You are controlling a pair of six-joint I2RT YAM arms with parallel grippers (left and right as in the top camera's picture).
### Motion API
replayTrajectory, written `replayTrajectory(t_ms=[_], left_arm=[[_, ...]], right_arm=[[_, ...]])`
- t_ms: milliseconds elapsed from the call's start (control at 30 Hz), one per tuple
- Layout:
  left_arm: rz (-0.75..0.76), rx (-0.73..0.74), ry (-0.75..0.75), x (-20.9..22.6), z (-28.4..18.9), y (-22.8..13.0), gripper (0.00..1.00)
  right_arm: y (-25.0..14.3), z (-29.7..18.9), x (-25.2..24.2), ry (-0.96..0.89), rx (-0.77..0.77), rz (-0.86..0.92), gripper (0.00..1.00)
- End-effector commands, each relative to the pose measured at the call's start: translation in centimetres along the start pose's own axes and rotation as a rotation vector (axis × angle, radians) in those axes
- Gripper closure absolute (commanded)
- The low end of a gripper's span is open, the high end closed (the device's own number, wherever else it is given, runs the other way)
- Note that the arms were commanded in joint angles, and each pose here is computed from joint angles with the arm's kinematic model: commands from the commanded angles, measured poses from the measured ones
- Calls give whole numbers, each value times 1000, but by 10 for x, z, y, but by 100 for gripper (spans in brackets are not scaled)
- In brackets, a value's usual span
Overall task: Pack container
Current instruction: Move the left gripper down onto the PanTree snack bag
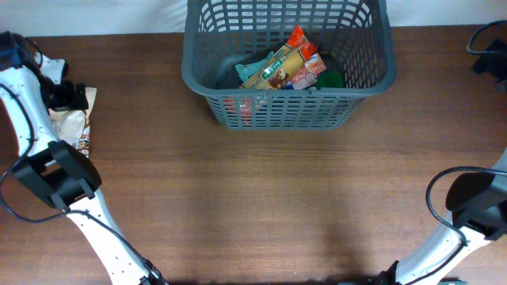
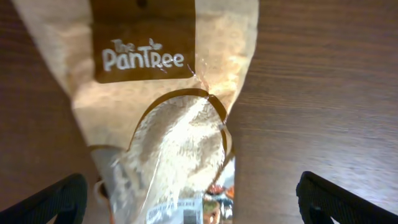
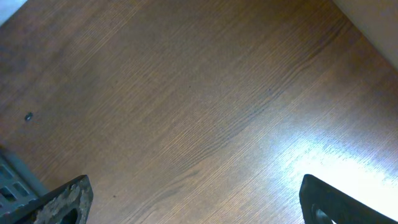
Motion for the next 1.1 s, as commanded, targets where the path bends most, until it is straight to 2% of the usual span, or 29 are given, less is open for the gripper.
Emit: replayTrajectory(t_ms=[0,367,633,1067], left_arm=[[7,40,9,14,28,-4,1],[-123,62,6,63,34,-23,1],[-148,45,-9,59,34,-20,1],[-106,19,-55,34,35,-8,1]], right_arm=[[-1,-5,2,5,-12,8,1],[-1,-5,2,5,-12,8,1],[-1,-5,2,5,-12,8,1],[-1,-5,2,5,-12,8,1]])
Point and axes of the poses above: each gripper's point midway between its finger pads, its own z axis out along the fingers, its own x axis along the line the jaws close on, y = z × x, the point moved 10 cm from there along -z, back along the fingers, and after that the axes turned 9 degrees about -z, right-handed, at the moved point
